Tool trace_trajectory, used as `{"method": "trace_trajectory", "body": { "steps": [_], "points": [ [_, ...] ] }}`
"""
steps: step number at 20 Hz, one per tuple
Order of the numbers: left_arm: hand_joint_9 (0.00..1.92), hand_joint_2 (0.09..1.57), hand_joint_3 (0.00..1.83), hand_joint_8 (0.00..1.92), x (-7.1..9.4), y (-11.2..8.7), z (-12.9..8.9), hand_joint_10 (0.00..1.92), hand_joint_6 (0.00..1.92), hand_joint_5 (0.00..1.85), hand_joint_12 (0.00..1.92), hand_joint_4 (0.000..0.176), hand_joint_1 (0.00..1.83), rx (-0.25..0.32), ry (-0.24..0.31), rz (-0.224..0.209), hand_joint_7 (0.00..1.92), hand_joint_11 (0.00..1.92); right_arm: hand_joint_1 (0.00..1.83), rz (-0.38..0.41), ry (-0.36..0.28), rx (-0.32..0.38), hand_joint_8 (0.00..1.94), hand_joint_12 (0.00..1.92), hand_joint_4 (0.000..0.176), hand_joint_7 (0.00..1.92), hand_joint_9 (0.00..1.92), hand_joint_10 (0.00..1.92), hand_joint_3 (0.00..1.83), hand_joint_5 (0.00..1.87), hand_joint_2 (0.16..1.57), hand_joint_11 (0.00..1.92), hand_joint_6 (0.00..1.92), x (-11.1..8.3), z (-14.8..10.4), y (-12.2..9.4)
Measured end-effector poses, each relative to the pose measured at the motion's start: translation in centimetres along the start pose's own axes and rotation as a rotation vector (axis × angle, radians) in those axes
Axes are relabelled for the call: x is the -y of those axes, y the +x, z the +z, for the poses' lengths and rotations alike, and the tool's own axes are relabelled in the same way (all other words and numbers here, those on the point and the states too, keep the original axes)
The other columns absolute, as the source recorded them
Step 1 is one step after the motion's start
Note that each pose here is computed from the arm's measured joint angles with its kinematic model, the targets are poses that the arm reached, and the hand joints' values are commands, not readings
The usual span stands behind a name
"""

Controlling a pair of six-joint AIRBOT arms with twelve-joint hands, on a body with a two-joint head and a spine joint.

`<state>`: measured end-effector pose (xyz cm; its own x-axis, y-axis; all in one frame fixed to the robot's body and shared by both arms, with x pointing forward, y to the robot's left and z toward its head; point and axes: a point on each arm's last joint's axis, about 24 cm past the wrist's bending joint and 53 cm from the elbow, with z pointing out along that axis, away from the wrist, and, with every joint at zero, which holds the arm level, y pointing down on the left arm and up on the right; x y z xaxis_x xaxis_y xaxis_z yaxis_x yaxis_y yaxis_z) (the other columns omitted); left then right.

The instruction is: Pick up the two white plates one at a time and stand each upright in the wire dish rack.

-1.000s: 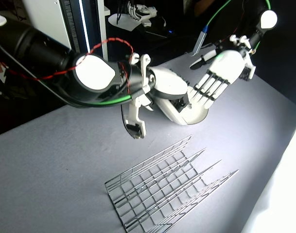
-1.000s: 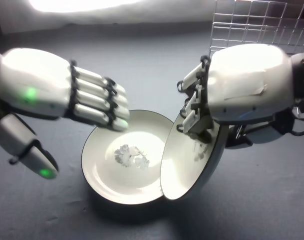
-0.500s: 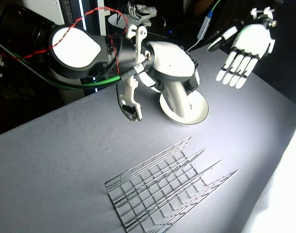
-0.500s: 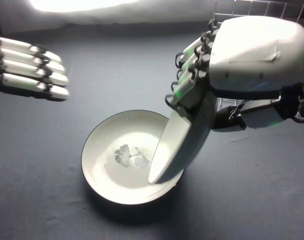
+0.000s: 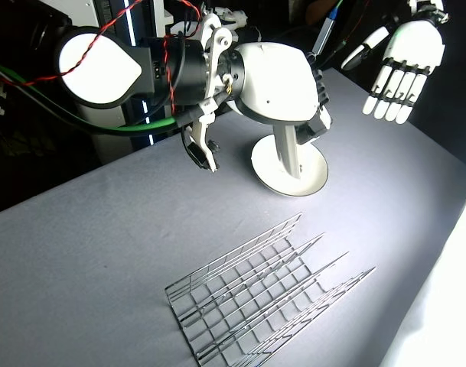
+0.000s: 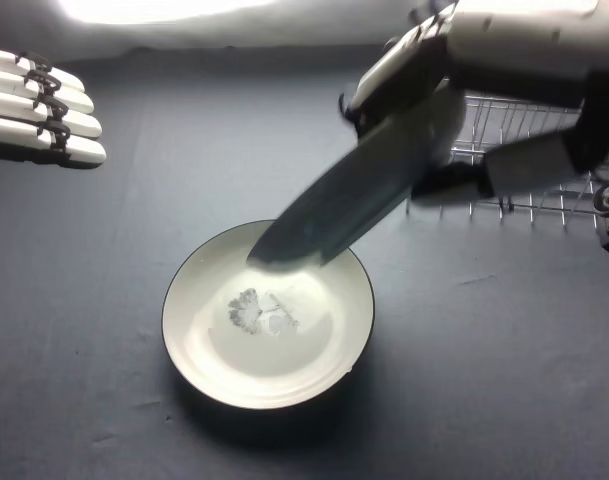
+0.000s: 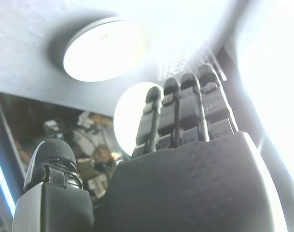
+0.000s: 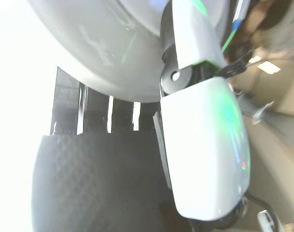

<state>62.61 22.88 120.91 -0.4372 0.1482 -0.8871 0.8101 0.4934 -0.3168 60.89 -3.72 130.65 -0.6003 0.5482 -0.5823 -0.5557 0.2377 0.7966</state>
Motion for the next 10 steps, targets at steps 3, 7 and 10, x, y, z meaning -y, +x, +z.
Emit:
{"method": "trace_trajectory", "body": {
  "steps": [3, 7, 10],
  "points": [
    [0.04, 1.08, 0.00, 0.00, 0.1, 0.0, 0.0, 0.00, 0.00, 0.07, 0.18, 0.000, 0.00, 0.001, 0.004, -0.002, 0.06, 0.00, 1.38, 0.126, 0.029, 0.062, 0.86, 1.01, 0.000, 1.04, 1.00, 1.08, 0.00, 0.88, 1.10, 0.86, 1.04, 0.5, -0.1, -1.7],
    [0.04, 1.08, 0.00, 0.00, 0.2, -0.1, 0.2, 0.00, 0.00, 0.08, 0.15, 0.000, 0.00, 0.000, 0.013, 0.017, 0.07, 0.00, 1.37, 0.271, 0.065, 0.115, 1.03, 1.09, 0.000, 0.96, 0.97, 1.11, 0.00, 0.82, 1.12, 0.79, 1.12, 1.5, -0.2, -2.9],
    [0.05, 1.08, 0.00, 0.00, 0.5, -0.1, 0.6, 0.00, 0.00, 0.07, 0.16, 0.000, 0.00, -0.002, 0.025, 0.031, 0.07, 0.00, 1.37, 0.368, 0.084, 0.178, 1.00, 1.16, 0.000, 0.95, 0.96, 1.15, 0.00, 0.86, 1.12, 0.73, 1.10, 2.7, -0.6, -4.8]
  ]
}}
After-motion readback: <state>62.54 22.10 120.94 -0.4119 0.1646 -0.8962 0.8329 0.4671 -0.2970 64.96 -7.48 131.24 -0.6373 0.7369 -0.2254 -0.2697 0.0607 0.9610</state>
